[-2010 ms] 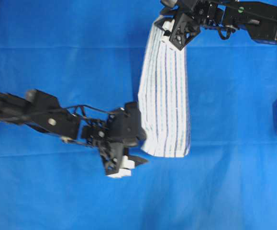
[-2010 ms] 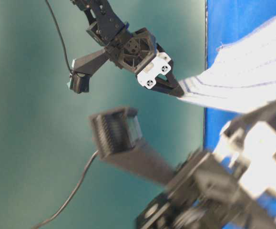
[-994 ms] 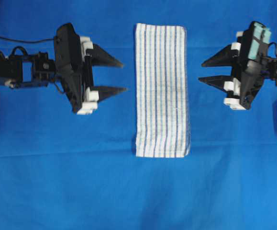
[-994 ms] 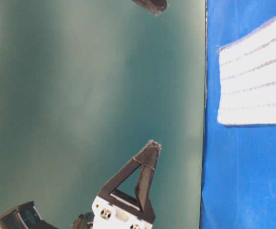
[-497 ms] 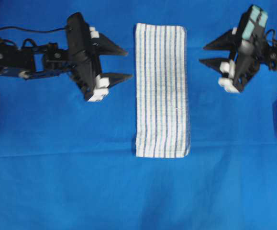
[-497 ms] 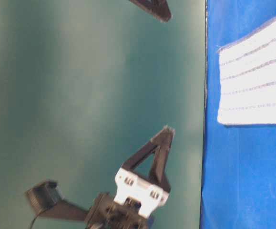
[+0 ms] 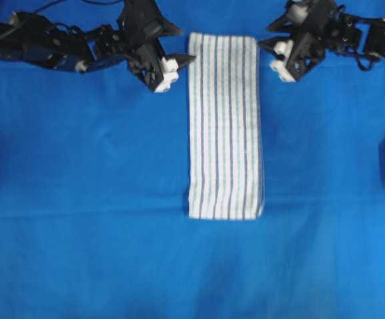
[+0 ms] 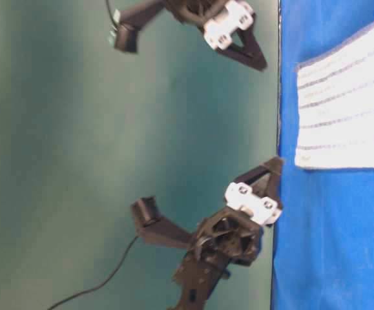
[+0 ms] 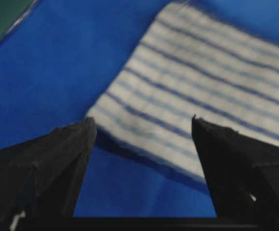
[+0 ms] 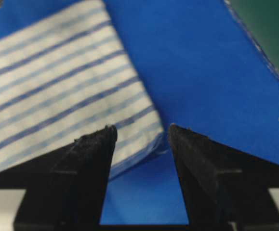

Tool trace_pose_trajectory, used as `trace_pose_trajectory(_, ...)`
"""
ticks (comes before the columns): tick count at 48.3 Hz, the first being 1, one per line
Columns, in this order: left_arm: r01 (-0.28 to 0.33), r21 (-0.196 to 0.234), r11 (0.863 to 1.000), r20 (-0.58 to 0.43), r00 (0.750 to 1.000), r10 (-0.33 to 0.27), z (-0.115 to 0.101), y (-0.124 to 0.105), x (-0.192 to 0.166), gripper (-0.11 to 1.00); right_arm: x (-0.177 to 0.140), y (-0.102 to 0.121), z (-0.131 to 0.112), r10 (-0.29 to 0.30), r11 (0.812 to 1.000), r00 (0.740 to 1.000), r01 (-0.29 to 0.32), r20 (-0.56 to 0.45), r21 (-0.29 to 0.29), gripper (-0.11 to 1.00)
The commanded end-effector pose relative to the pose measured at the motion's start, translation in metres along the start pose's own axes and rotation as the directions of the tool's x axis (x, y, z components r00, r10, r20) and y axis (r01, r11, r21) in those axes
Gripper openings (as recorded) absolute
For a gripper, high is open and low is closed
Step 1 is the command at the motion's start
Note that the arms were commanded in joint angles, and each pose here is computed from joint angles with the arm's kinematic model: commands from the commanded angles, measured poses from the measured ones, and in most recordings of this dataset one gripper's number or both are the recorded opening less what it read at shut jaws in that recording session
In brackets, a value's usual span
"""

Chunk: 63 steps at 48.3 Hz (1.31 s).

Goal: Fold the blue towel.
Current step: 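Move both grippers to the strip's top corners and grasp them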

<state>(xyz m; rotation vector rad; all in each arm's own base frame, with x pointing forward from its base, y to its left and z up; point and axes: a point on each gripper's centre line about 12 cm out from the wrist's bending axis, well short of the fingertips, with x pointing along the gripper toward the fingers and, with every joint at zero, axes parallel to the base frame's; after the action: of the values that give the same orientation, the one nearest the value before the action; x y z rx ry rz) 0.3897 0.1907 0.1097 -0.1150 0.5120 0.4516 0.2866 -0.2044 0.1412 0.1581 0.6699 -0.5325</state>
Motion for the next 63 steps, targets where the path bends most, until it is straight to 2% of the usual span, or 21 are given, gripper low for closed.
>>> trace_pose_trajectory(1, -0.015, -0.007, 1.0, 0.05, 0.999, 0.015, 0.013, 0.007, 0.006, 0.75, 0.01, -0.006, 0.011, -0.006, 1.0, 1.0, 0.006, 0.026, 0.006, 0.57)
trace_pose_trajectory(15, -0.045, -0.024, 0.999, 0.051, 0.998, 0.046, 0.004, 0.023, 0.031, 0.75, 0.041, -0.021, -0.011, -0.018, 0.999, 0.999, 0.02, -0.04, 0.039, 0.59)
trace_pose_trajectory(29, -0.044, -0.033, 0.998, 0.025, 0.999, 0.045, -0.005, 0.024, 0.049, 0.74, 0.049, -0.024, -0.02, -0.014, 0.998, 0.999, 0.016, -0.051, 0.052, 0.59)
trace_pose_trajectory(36, -0.044, -0.039, 0.998, 0.001, 0.999, 0.044, -0.007, 0.024, 0.05, 0.69, 0.048, -0.024, -0.021, -0.014, 0.999, 0.998, 0.017, -0.055, 0.051, 0.58)
trace_pose_trajectory(40, -0.043, -0.039, 0.998, -0.025, 0.999, 0.042, -0.009, 0.023, 0.051, 0.58, 0.048, -0.024, -0.022, -0.014, 0.999, 0.998, 0.017, -0.058, 0.051, 0.49)
trace_pose_trajectory(46, -0.039, -0.037, 0.999, -0.04, 0.998, 0.037, -0.008, 0.021, 0.053, 0.31, 0.048, -0.022, -0.022, -0.009, 0.999, 0.998, 0.012, -0.058, 0.047, 0.14)
trace_pose_trajectory(48, -0.035, -0.034, 0.999, -0.039, 0.999, 0.034, -0.007, 0.019, 0.054, 0.21, 0.048, -0.021, -0.023, -0.008, 0.999, 0.998, 0.01, -0.06, 0.047, 0.05)
trace_pose_trajectory(53, -0.024, -0.025, 0.999, -0.031, 0.999, 0.023, -0.003, 0.013, 0.056, 0.02, 0.048, -0.02, -0.023, -0.005, 0.999, 0.998, 0.008, -0.057, 0.046, 0.05)
trace_pose_trajectory(63, -0.024, -0.015, 1.0, -0.025, 0.999, 0.023, 0.0, 0.013, 0.057, 0.02, 0.045, -0.021, -0.02, -0.01, 0.999, 0.999, 0.012, -0.052, 0.052, 0.05)
